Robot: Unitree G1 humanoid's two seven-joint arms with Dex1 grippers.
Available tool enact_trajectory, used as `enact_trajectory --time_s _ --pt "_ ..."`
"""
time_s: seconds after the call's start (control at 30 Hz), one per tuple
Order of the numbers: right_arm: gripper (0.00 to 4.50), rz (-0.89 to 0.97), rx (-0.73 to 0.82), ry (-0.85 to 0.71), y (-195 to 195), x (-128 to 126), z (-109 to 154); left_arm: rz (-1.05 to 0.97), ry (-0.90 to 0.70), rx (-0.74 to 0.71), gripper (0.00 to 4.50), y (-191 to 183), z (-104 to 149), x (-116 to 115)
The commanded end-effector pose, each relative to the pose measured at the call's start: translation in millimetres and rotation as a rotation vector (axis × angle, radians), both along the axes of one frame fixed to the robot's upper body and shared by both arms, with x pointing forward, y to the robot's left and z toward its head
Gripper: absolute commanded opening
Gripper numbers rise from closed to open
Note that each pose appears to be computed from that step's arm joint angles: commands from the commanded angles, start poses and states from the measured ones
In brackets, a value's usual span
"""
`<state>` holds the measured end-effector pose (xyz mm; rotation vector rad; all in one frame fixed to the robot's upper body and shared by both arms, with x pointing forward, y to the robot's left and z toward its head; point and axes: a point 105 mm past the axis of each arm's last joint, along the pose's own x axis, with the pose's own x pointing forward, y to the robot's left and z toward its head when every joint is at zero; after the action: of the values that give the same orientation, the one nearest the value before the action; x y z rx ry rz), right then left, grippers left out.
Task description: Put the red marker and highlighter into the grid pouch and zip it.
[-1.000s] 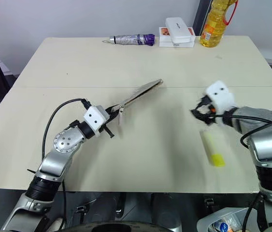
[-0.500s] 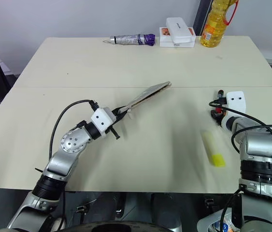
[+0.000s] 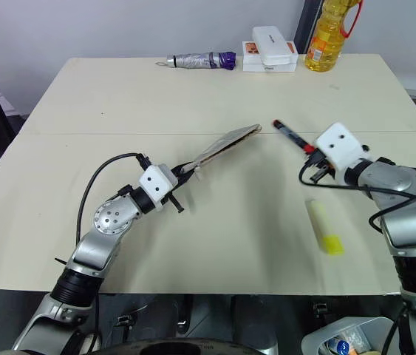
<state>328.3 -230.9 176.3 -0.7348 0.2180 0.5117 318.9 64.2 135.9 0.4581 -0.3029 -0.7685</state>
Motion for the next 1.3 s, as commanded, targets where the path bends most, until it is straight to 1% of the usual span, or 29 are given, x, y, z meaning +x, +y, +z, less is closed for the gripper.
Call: enact_trajectory --time_s 0.03,0.43,0.6,0.9,1.2,1.3 --pt "0.26 0.071 -0.012 -0.043 13 -5 15 -0.014 -0.043 -0.019 0.0 -1 11 -2" --pt "0.26 0.098 -0.025 -0.041 16 -9 16 -0.016 -0.042 -0.005 0.0 2 11 -1" --pt "0.26 0.111 -0.024 -0.052 16 -14 24 -0.016 -0.036 -0.005 0.0 2 10 0" --pt "0.26 0.115 -0.021 -0.052 14 -17 29 -0.018 -0.033 -0.007 0.0 1 10 1" --pt "0.26 0.123 -0.075 0.011 12 -19 7 -0.023 -0.039 -0.009 0.0 0 11 0" --pt "0.26 0.128 -0.078 0.01 14 -18 4 -0.03 -0.037 0.004 0.0 -1 9 -1"
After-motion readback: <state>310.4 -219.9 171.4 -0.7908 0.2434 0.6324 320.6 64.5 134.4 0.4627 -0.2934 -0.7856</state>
